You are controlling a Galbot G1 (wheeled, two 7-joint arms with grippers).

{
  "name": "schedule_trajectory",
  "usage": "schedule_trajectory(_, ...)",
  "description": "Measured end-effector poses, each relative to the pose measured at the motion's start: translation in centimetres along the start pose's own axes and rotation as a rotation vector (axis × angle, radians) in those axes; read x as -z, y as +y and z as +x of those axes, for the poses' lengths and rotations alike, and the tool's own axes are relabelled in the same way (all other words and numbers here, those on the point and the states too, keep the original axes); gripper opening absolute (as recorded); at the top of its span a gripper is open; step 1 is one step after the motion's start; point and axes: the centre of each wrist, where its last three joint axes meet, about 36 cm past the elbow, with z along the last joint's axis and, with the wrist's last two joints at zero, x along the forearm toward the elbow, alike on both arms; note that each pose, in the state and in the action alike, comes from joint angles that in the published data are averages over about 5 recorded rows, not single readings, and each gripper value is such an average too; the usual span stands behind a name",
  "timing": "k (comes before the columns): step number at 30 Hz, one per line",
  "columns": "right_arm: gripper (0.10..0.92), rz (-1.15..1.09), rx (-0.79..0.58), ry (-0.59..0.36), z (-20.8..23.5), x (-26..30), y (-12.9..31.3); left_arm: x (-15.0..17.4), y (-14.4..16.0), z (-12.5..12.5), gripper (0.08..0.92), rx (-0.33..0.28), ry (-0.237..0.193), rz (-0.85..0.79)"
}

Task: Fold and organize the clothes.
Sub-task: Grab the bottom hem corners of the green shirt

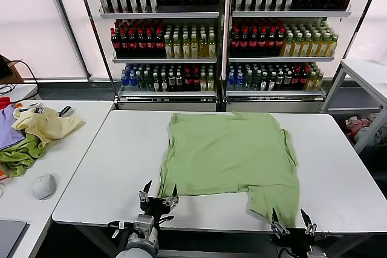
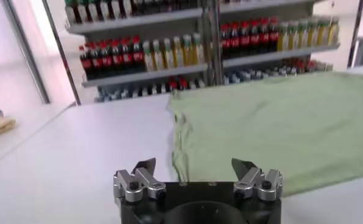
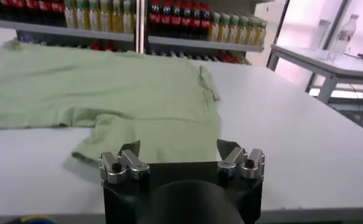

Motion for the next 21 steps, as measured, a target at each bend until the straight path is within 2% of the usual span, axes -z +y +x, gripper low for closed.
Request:
schedule_trajectory(4,0.823,-0.004,-0.004,0.012,-0.2,-0.2,0.0,-0.1,0.2,-0.7,0.794,0.001,0.027,-0.003)
schedule_trajectory(8,0.800,-0.012,-0.009,0.027,-0.4,-0.5,-0.1,-0.4,0.3,-1.5,0.694,0.004,0.060,-0.003)
schedule_trajectory(21,0.468,-0.073,0.015,0.083,-0.8,-0.9,-0.4,-1.2,0.7,-1.8,0.313,-0.042,0.132,0.051)
